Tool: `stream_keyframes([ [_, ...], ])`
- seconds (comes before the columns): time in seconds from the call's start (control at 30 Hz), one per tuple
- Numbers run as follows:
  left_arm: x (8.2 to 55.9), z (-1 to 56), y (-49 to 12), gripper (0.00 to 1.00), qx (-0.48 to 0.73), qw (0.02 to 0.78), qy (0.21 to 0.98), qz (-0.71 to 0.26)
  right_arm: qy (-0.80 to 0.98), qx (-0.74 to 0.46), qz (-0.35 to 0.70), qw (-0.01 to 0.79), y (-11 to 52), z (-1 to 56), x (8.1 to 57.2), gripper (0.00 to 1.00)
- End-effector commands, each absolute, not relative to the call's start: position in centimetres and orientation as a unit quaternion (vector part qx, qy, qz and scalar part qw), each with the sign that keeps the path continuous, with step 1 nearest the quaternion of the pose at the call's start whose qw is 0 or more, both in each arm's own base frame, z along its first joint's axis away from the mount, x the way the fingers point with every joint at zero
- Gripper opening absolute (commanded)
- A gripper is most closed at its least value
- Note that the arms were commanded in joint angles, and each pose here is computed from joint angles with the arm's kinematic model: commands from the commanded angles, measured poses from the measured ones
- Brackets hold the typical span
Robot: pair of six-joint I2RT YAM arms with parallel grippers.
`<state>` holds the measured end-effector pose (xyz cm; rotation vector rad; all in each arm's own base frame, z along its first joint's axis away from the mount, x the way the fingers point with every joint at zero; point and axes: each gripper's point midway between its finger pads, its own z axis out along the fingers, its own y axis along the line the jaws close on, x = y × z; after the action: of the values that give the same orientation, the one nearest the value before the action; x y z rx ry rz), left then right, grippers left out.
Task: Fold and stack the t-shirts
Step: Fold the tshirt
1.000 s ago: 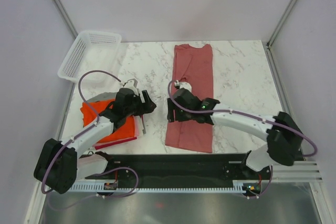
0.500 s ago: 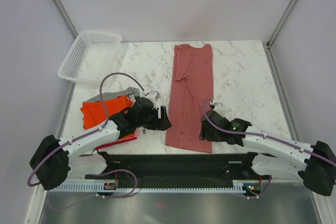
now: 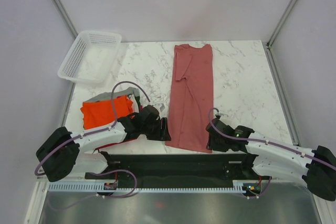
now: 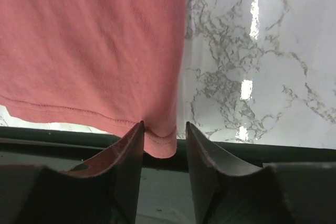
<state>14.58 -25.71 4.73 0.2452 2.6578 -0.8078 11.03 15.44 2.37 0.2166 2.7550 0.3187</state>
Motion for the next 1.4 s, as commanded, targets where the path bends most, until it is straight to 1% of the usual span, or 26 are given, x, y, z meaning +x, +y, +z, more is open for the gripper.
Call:
stream_keyframes([
  [0.0, 14.0, 4.8, -26.8, 0.57, 0.081, 0.158, 0.934, -0.311, 0.97, 0.085, 0.152, 0.172, 16.8, 2.6, 10.8, 0.4],
  [0.03, 14.0, 4.8, -26.8, 0.52, 0.082, 0.156, 0.934, -0.311, 0.97, 0.086, 0.152, 0.171, 16.8, 2.6, 10.8, 0.39],
  [0.07, 13.9, 4.7, -26.9, 0.5, 0.083, 0.154, 0.934, -0.311, 0.97, 0.085, 0.153, 0.17, 16.7, 2.4, 10.7, 0.39],
  [0.13, 13.8, 4.4, -26.8, 0.45, 0.083, 0.15, 0.936, -0.308, 0.97, 0.084, 0.154, 0.169, 16.8, 2.3, 10.7, 0.3],
  [0.17, 13.8, 4.3, -26.8, 0.45, 0.083, 0.149, 0.936, -0.307, 0.97, 0.082, 0.152, 0.169, 16.7, 2.3, 10.6, 0.26],
  [0.27, 13.6, 3.9, -26.7, 0.43, 0.083, 0.145, 0.938, -0.304, 0.971, 0.079, 0.148, 0.171, 16.5, 2.1, 10.6, 0.0],
  [0.4, 13.5, 3.7, -26.7, 0.45, 0.082, 0.144, 0.939, -0.302, 0.974, 0.074, 0.132, 0.169, 16.0, 1.7, 10.5, 0.0],
  [0.73, 13.1, 2.8, -27.2, 0.4, 0.085, 0.128, 0.942, -0.298, 0.973, 0.072, 0.13, 0.179, 15.7, 1.8, 10.7, 0.0],
  [1.0, 13.9, 2.8, -27.4, 0.4, 0.082, 0.144, 0.944, -0.285, 0.973, 0.065, 0.134, 0.178, 15.8, 1.9, 10.7, 0.0],
  [1.07, 14.1, 2.5, -27.5, 0.31, 0.083, 0.142, 0.946, -0.279, 0.973, 0.063, 0.131, 0.177, 15.8, 1.9, 10.7, 0.0],
  [1.1, 14.2, 2.5, -27.6, 0.24, 0.083, 0.142, 0.946, -0.28, 0.974, 0.061, 0.131, 0.177, 15.8, 1.9, 10.7, 0.0],
  [1.13, 14.2, 2.7, -27.6, 0.07, 0.085, 0.145, 0.945, -0.281, 0.973, 0.061, 0.13, 0.179, 15.8, 2.0, 10.8, 0.0],
  [1.17, 14.2, 2.9, -27.6, 0.02, 0.087, 0.151, 0.944, -0.28, 0.974, 0.059, 0.128, 0.179, 15.8, 2.0, 10.8, 0.0],
  [1.23, 14.2, 3.9, -27.5, 0.02, 0.087, 0.163, 0.94, -0.286, 0.973, 0.055, 0.128, 0.186, 15.8, 2.6, 11.0, 0.0],
  [1.37, 13.4, 5.5, -27.7, 0.02, 0.09, 0.163, 0.934, -0.304, 0.967, 0.052, 0.133, 0.213, 15.9, 4.9, 12.0, 0.0],
])
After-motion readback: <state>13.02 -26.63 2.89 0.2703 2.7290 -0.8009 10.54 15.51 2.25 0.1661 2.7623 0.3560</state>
